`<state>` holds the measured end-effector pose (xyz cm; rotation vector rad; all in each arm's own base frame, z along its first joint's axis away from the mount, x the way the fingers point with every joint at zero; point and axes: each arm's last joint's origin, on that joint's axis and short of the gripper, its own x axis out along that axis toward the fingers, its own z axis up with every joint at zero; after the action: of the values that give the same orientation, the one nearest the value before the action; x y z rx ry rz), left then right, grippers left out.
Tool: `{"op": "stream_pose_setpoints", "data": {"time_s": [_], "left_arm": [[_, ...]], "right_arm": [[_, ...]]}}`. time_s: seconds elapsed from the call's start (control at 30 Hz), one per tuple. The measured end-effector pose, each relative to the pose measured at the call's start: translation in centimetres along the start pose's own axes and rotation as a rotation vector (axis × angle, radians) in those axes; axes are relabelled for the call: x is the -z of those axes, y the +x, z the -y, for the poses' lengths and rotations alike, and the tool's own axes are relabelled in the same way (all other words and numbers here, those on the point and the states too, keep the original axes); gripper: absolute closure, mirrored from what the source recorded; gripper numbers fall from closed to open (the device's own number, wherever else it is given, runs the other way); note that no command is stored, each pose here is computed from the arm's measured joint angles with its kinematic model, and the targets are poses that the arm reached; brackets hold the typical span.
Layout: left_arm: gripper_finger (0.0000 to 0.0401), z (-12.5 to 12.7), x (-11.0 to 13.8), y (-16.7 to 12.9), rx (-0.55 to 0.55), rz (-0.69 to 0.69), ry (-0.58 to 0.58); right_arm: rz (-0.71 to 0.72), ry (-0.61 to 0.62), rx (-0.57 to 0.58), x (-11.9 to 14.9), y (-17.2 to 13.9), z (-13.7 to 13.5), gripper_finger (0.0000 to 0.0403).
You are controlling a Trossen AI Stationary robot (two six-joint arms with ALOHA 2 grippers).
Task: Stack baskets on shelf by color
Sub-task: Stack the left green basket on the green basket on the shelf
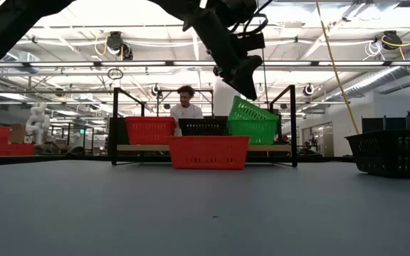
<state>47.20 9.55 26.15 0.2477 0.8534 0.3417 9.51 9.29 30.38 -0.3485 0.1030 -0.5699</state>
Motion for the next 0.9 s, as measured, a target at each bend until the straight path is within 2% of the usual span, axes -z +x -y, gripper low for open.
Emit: {"op": "stream_pose_setpoints", "data": {"time_s": [0.2, 0.47, 0.6, 0.7, 0.9], "left_arm": [[0.0294, 0.5, -0.1, -0.1, 0.006, 0.004, 0.045], [0.0301, 0.7, -0.1, -0.2, 0.011, 0.001, 0.244], [0.0308, -0.1, 0.1, 0.1, 0.032, -0.001, 0.242], [0.0311, -0.8, 0.5, 0.3, 0.089, -0.004, 0.228], [0.0311, -1.3, 0.8, 0.4, 0.098, -0.019, 0.206]], "right_arm": [[0.0, 0.0, 0.0, 0.0, 0.0, 0.0, 0.0261], [0.0, -0.015, 0.0, 0.0, 0.0, 0.0, 0.0261], [0.0, -0.013, -0.001, 0.0, 0.0, 0.0, 0.0261], [0.001, -0.01, -0.001, 0.0, 0.0, 0.0, 0.0261], [0.001, -0.011, -0.001, 0.0, 0.0, 0.0, 0.0261]]}}
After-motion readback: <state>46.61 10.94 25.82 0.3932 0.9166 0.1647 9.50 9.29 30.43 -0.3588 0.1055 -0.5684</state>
